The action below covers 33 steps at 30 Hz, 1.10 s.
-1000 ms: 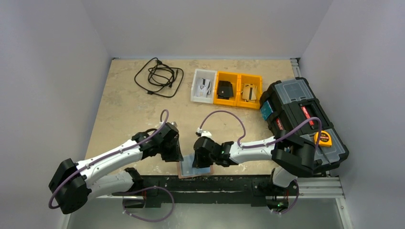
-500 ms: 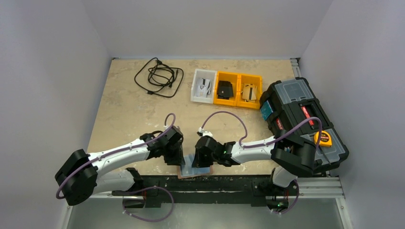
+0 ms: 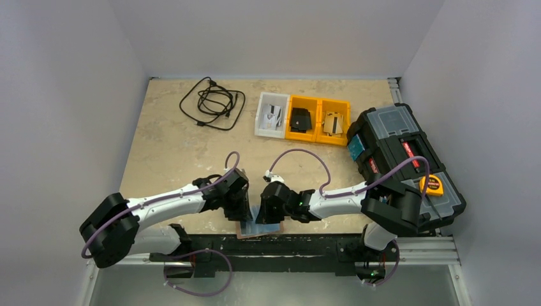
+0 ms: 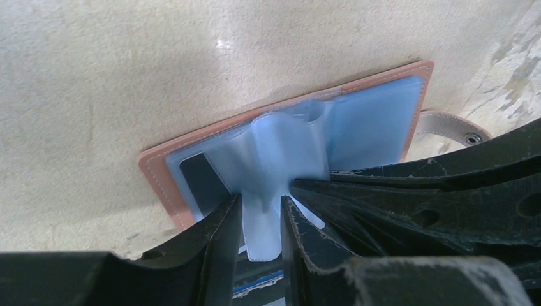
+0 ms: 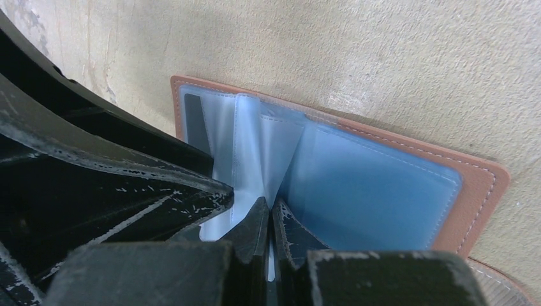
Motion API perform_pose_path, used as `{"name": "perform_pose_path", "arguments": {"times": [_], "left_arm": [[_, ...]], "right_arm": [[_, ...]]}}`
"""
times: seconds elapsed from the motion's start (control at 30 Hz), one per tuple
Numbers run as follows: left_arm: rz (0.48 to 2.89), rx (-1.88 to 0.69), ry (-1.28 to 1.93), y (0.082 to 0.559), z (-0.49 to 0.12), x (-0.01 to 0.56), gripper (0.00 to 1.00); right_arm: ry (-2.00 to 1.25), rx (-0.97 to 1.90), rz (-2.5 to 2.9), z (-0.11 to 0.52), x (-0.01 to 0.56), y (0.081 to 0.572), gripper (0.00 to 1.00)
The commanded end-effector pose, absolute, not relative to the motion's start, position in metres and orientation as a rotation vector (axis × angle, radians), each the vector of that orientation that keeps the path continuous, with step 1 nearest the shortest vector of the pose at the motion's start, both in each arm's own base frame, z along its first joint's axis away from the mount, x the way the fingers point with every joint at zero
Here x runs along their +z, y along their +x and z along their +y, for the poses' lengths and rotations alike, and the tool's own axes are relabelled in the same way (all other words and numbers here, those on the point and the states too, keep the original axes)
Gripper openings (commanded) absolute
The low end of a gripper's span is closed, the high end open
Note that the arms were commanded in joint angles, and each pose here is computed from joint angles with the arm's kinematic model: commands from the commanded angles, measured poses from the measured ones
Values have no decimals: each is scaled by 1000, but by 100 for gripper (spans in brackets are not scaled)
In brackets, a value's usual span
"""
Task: Take the credit cards out of the card holder
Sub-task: Remove the credit card from the card holder.
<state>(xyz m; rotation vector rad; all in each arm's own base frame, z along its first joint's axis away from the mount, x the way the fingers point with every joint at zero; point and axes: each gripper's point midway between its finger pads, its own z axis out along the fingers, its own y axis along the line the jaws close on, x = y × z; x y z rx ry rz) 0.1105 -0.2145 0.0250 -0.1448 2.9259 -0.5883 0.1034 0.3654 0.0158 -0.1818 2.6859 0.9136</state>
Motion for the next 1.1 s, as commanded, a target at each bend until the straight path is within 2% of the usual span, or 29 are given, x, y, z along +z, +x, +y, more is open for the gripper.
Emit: {"name": "perform_pose_path", "arguments": {"times": [0.0,0.1,0.2,0.33,0.43,0.6,0.7,0.87,1.07], "left_arm": [[2941,-574,-142,108,-217,12,28],[2941,-571,-147,109,-219,12,25],[2936,-546,-172,111,-217,12,14],[2925,-522,-198,113,-214,15,2],[2911,-521,-209,114,-212,19,0],[2893,-522,-213,114,-209,25,0],[2882,-537,-196,115,-210,29,0],[2854,-614,-149,118,-220,40,9],[2814,-733,-76,120,-241,56,25]], "right_arm": [[-198,747,2792,336,-21,91,0],[-195,762,2781,338,-17,93,0],[-192,792,2761,342,-9,96,1],[-193,831,2724,351,9,103,7],[-206,868,2692,358,27,107,15],[-212,885,2636,359,61,113,31],[-206,857,2615,353,72,118,38],[-173,786,2603,335,76,125,39],[-128,732,2602,313,73,129,39]]}}
